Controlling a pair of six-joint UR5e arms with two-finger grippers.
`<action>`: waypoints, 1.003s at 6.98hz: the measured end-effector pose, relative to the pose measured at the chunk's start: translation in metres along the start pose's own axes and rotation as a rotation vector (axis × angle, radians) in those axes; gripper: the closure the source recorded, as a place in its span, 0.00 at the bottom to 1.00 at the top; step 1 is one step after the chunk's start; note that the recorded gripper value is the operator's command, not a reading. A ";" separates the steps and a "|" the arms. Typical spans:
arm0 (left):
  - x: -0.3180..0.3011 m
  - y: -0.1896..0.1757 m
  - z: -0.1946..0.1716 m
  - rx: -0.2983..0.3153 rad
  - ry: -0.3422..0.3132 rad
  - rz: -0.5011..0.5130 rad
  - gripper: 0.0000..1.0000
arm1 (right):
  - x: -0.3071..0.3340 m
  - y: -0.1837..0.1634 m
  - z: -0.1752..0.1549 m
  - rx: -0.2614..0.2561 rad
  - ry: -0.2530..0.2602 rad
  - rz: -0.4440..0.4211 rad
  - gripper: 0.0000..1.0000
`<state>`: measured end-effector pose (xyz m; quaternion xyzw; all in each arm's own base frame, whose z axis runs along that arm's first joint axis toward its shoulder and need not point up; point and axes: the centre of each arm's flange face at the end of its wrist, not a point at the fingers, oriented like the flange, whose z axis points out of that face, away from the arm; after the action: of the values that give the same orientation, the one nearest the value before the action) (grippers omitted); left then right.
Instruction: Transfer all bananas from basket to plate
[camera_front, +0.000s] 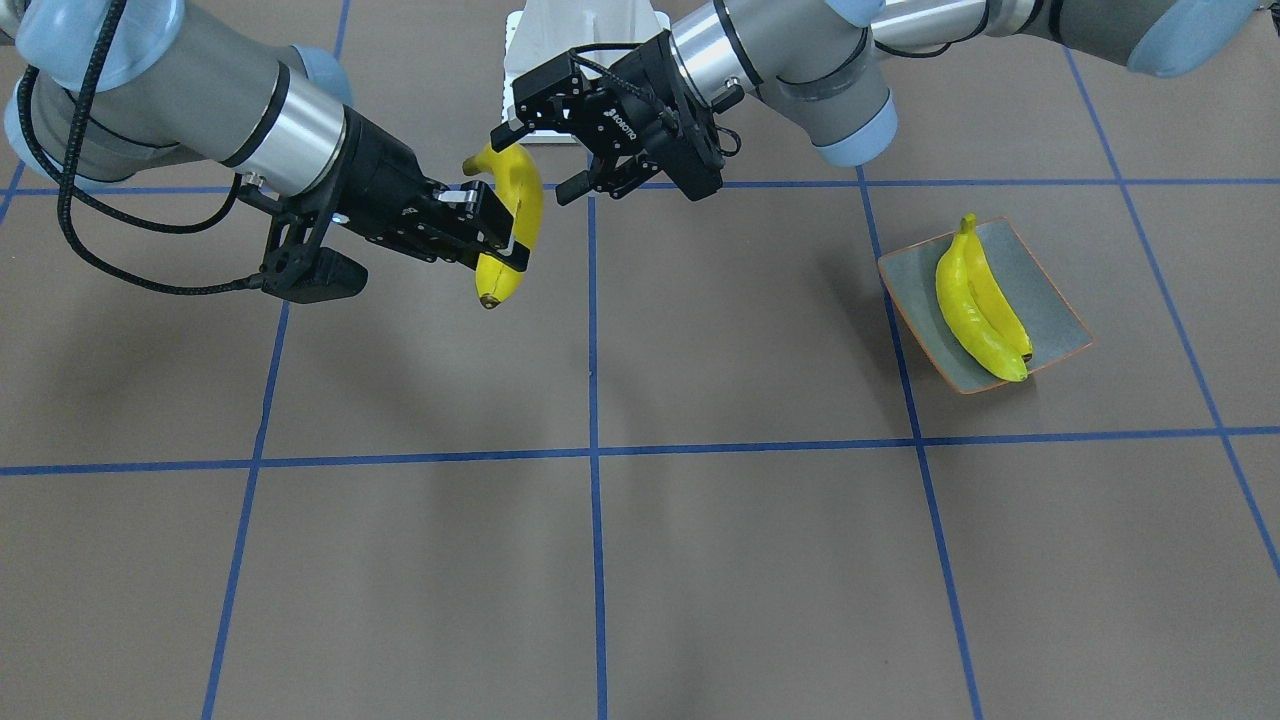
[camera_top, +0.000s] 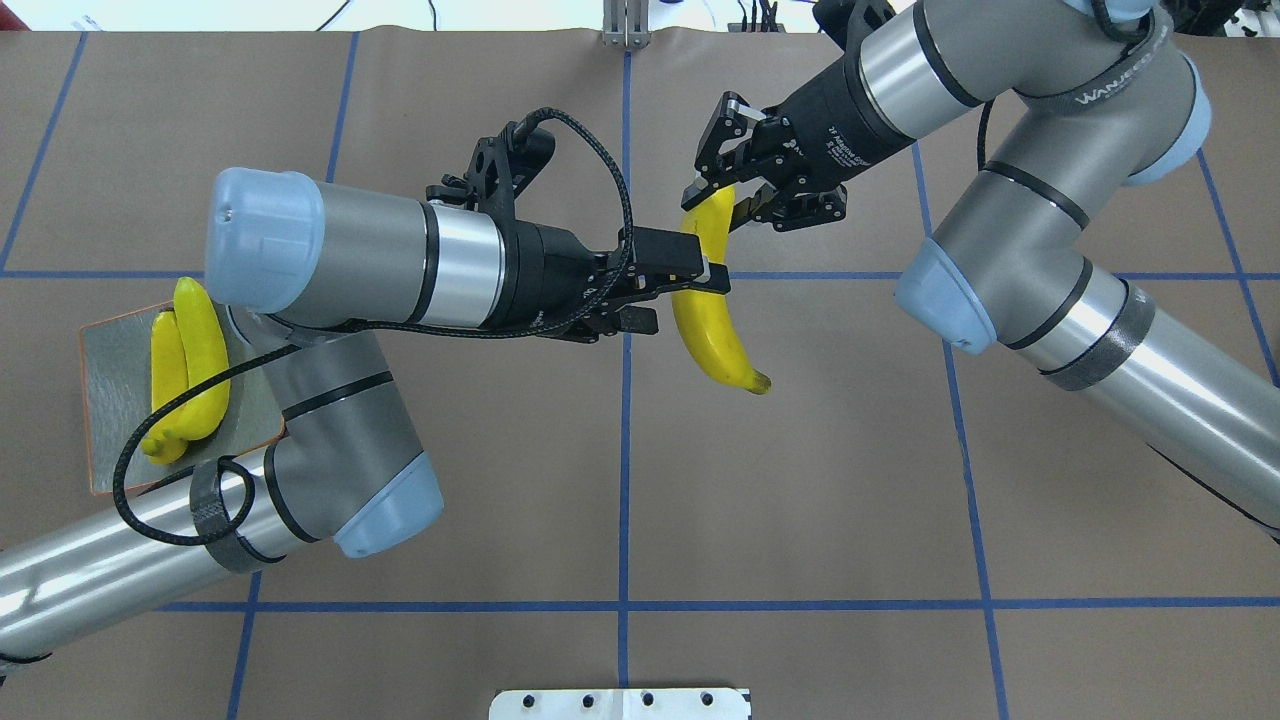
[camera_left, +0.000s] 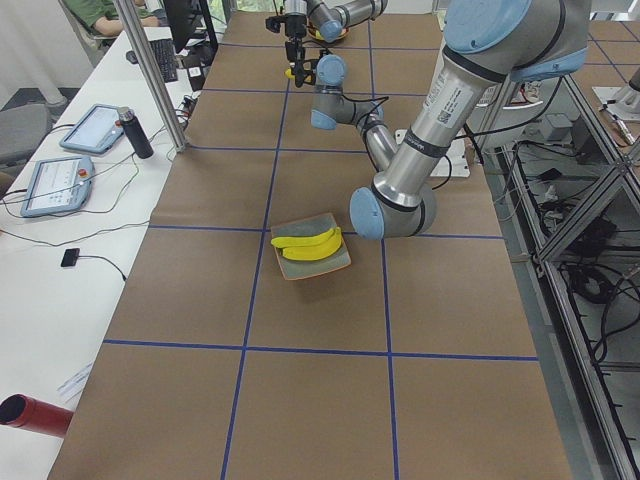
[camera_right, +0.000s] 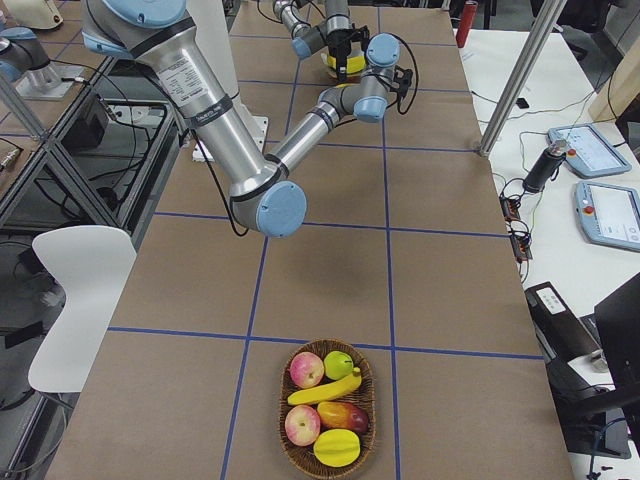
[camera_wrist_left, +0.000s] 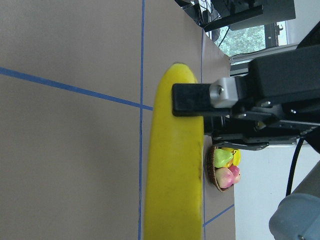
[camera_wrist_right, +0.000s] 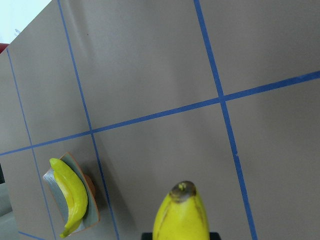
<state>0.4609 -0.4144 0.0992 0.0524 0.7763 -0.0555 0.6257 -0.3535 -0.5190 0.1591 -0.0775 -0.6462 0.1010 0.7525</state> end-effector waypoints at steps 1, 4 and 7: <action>-0.001 -0.001 0.005 -0.001 -0.006 -0.003 0.03 | 0.000 0.000 0.000 0.000 0.000 0.000 1.00; -0.001 0.007 0.017 -0.005 -0.003 -0.008 0.30 | 0.001 0.000 0.001 -0.001 0.000 -0.001 1.00; -0.002 0.009 0.019 -0.001 -0.003 -0.009 1.00 | 0.001 0.000 0.001 -0.001 0.001 -0.001 1.00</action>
<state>0.4811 -0.4083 0.0967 0.0484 0.7758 -0.0582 0.6264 -0.3541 -0.5185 0.1602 -0.0779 -0.6460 0.1003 0.7527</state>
